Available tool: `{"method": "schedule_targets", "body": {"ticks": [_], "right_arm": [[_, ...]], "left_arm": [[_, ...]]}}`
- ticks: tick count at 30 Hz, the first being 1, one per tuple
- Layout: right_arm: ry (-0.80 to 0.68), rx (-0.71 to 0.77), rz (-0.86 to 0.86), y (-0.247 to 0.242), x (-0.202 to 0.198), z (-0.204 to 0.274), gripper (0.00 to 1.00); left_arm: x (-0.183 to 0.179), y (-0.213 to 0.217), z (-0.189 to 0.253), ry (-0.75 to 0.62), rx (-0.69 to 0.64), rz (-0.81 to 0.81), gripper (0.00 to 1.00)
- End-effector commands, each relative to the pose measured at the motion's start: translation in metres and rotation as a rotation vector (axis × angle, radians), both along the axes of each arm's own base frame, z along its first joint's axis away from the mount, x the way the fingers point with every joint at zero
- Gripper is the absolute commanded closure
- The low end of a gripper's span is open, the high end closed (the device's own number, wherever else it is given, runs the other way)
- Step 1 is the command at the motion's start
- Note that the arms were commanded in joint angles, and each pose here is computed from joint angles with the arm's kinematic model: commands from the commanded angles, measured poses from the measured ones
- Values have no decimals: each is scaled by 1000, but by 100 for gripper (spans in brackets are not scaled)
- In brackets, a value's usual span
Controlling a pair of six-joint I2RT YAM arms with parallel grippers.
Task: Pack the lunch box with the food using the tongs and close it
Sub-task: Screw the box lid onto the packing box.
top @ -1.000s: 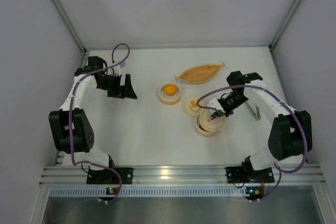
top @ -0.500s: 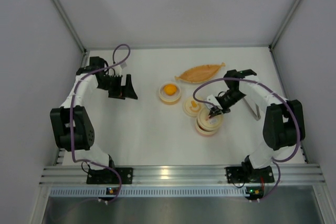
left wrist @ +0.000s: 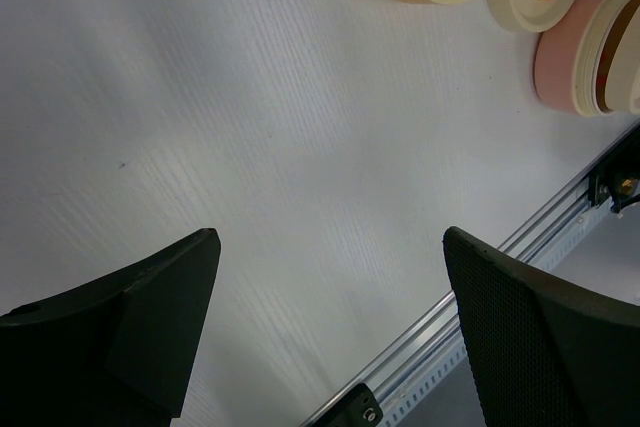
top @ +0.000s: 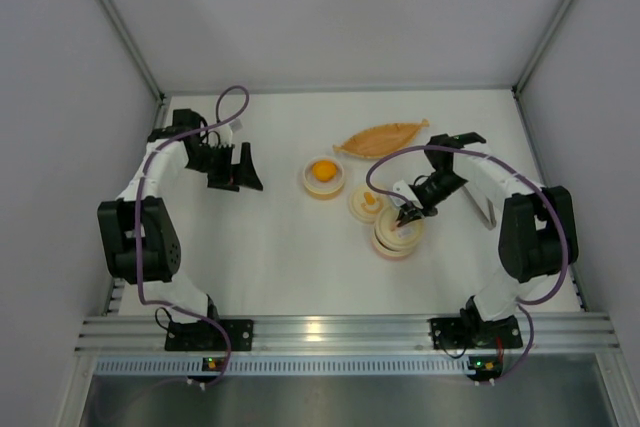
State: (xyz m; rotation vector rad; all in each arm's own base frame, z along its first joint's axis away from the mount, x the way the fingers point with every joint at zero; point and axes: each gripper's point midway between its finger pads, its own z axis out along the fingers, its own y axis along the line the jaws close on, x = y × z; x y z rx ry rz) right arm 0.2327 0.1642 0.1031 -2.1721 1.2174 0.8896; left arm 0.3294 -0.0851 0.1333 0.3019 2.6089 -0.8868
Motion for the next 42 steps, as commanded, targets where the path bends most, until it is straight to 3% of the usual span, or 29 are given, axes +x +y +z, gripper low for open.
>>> {"method": "schedule_targets", "body": {"ticks": [1,23,42], "right_arm": [[-121,190,254,15,-21,18,100],[-81,180,256,19,-33,11,100],[-35,170,214,27,-15,12,100]], "left_arm": [[11,-3,12,-47,-17,-6,2],[14,-5,8,-24,-34,-1,2],[10,-6,2,-1,-38,-14,2]]}}
